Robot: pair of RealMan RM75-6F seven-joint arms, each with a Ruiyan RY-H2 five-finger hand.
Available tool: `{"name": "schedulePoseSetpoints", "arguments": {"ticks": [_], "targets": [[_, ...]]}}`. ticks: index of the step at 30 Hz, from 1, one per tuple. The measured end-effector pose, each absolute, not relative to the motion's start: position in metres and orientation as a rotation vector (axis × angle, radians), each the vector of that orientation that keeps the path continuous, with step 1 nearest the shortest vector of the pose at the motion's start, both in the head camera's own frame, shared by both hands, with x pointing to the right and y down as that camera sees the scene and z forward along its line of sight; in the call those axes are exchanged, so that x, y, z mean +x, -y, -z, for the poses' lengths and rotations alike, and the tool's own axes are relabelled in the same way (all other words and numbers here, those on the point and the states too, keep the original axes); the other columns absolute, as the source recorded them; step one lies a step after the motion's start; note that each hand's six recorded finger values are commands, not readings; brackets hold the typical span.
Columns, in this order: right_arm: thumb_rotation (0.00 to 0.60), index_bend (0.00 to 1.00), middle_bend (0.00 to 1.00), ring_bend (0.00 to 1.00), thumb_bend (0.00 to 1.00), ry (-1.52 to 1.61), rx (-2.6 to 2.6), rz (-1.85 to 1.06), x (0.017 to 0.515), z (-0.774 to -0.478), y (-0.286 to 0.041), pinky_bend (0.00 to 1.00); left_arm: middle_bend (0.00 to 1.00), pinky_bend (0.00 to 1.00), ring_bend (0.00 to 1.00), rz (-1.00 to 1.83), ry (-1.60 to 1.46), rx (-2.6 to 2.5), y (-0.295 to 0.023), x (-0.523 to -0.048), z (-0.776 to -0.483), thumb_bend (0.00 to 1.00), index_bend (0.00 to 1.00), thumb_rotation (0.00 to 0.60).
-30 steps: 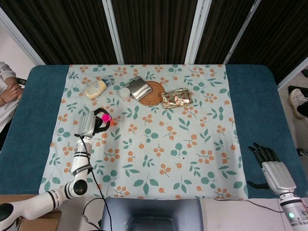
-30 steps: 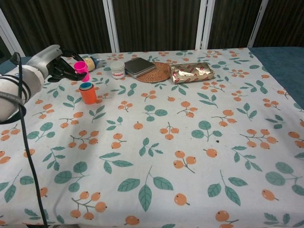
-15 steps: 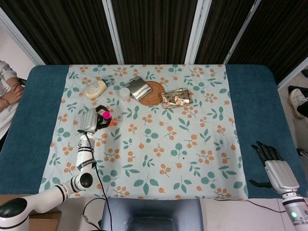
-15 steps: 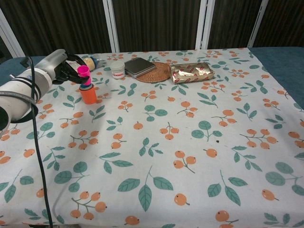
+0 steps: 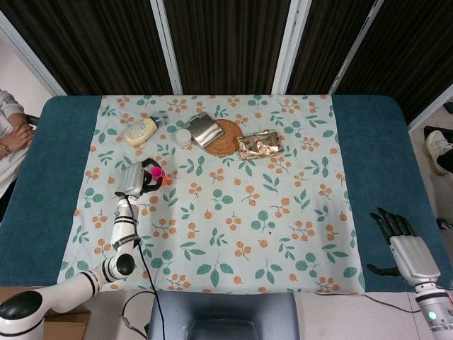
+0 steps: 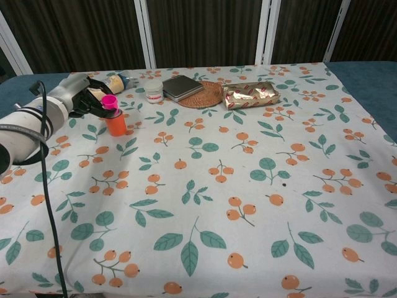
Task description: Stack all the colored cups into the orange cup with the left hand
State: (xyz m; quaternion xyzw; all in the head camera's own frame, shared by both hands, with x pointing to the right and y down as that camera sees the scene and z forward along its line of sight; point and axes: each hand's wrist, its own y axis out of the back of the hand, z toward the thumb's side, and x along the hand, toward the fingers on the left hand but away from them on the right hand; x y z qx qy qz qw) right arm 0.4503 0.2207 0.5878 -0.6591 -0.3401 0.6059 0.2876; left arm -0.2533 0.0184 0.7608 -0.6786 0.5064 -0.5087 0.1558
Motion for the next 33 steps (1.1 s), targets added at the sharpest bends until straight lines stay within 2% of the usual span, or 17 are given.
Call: {"name": "schedulePoseSetpoints", "arguments": {"ticks": [2,9,10,11,12,13,14,15,17,18,23,29,33], "targets": [[0.600,0.00,0.00,0.00,0.19,0.910,-1.760,-1.618,0.450,-0.588,-0.221,0.00,1.00,1.00,1.00,1.471,-1.423,-1.956,-0.019,-0.254,-0.762,0.36,0.00,0.600],[0.600,0.00,0.00,0.00,0.19,0.909,-1.763,-1.612,0.450,-0.587,-0.221,0.00,1.00,1.00,1.00,1.440,-1.392,-1.952,-0.020,-0.257,-0.751,0.36,0.00,0.600],[0.600,0.00,0.00,0.00,0.19,0.908,-1.764,-1.611,0.449,-0.587,-0.221,0.00,0.97,1.00,1.00,1.432,-1.383,-1.952,-0.021,-0.258,-0.748,0.36,0.00,0.600],[0.600,0.00,0.00,0.00,0.19,0.906,-1.766,-1.610,0.449,-0.587,-0.222,0.00,0.88,1.00,0.95,1.419,-1.366,-1.952,-0.023,-0.259,-0.744,0.36,0.00,0.600],[0.600,0.00,0.00,0.00,0.19,0.904,-1.768,-1.607,0.448,-0.587,-0.222,0.00,0.72,0.96,0.82,1.407,-1.350,-1.953,-0.025,-0.260,-0.740,0.36,0.00,0.600],[0.600,0.00,0.00,0.00,0.19,0.901,-1.769,-1.606,0.448,-0.587,-0.223,0.00,0.56,0.86,0.65,1.392,-1.331,-1.956,-0.029,-0.261,-0.735,0.37,0.00,0.600],[0.600,0.00,0.00,0.00,0.19,0.898,-1.769,-1.605,0.447,-0.586,-0.223,0.00,0.38,0.71,0.43,1.369,-1.302,-1.965,-0.036,-0.263,-0.728,0.37,0.00,0.600],[0.600,0.00,0.00,0.00,0.19,0.892,-1.768,-1.605,0.447,-0.587,-0.224,0.00,0.25,0.52,0.25,1.348,-1.277,-1.973,-0.042,-0.265,-0.721,0.37,0.00,0.600],[0.600,0.00,0.00,0.00,0.19,0.882,-1.770,-1.604,0.445,-0.587,-0.225,0.00,0.13,0.29,0.10,1.286,-1.215,-1.999,-0.063,-0.271,-0.704,0.38,0.00,0.600],[0.600,0.00,0.00,0.00,0.19,0.874,-1.773,-1.603,0.444,-0.588,-0.227,0.00,0.09,0.20,0.05,1.255,-1.190,-2.011,-0.074,-0.273,-0.695,0.38,0.00,0.600],[0.600,0.00,0.00,0.00,0.19,0.843,-1.779,-1.597,0.438,-0.590,-0.231,0.00,0.02,0.09,0.00,1.117,-1.067,-1.970,-0.147,-0.317,-0.648,0.38,0.00,0.600],[0.600,0.00,0.00,0.00,0.19,0.828,-1.783,-1.590,0.430,-0.593,-0.235,0.00,0.01,0.08,0.00,1.136,-0.991,-1.819,-0.232,-0.387,-0.599,0.38,0.00,0.600],[0.600,0.00,0.00,0.00,0.19,0.817,-1.780,-1.585,0.427,-0.593,-0.237,0.00,0.01,0.08,0.00,1.173,-0.959,-1.793,-0.245,-0.403,-0.591,0.38,0.00,0.600]]}}
